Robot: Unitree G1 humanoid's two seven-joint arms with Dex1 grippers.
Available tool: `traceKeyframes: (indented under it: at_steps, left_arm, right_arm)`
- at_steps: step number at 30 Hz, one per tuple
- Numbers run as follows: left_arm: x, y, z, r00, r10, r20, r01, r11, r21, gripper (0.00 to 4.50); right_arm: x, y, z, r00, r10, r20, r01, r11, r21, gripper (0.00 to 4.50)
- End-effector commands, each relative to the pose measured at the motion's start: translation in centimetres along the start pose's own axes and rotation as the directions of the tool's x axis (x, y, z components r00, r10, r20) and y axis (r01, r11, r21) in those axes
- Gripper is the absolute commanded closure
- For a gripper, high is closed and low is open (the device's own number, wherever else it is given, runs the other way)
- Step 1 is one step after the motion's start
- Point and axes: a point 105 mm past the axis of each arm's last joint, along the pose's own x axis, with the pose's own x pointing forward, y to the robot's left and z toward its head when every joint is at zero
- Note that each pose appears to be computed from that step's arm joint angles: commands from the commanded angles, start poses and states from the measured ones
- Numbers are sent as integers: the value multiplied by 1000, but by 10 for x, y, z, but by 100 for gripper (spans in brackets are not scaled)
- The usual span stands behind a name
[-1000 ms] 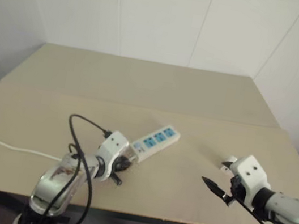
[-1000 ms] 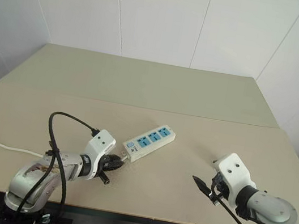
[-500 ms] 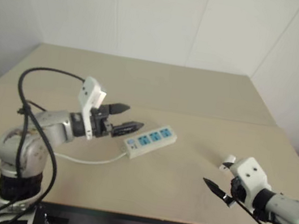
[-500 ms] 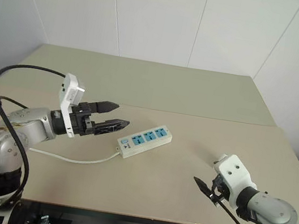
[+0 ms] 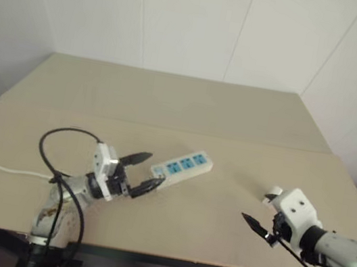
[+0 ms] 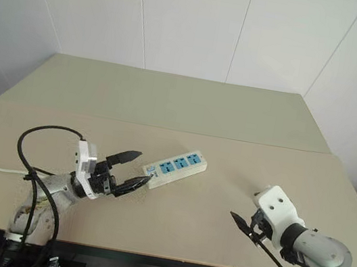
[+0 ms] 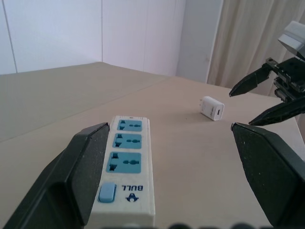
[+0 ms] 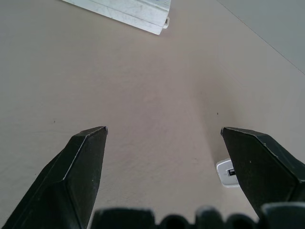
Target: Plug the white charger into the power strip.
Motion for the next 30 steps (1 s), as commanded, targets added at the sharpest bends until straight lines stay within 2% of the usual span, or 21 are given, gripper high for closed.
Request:
traceKeyframes:
  at_steps: [1,6,9,30]
  left_arm:
    - [-4,10,-6,999,37,10,-37,999,17,4]
    - [-3,25,-16,995,93,32,-93,996,0,4]
    - [3,30,-25,996,91,5,-91,995,37,4]
    - [22,31,-55,991,7,-133,-4,1000,19,4]
  right_arm:
    - [-6,-4,10,999,-31,33,32,999,-39,0]
    - [-4,-3,10,999,-35,34,36,999,-38,0]
    - [-4,0,10,999,-33,33,35,999,-36,0]
    - [-7,7,8,997,-69,29,69,998,2,0]
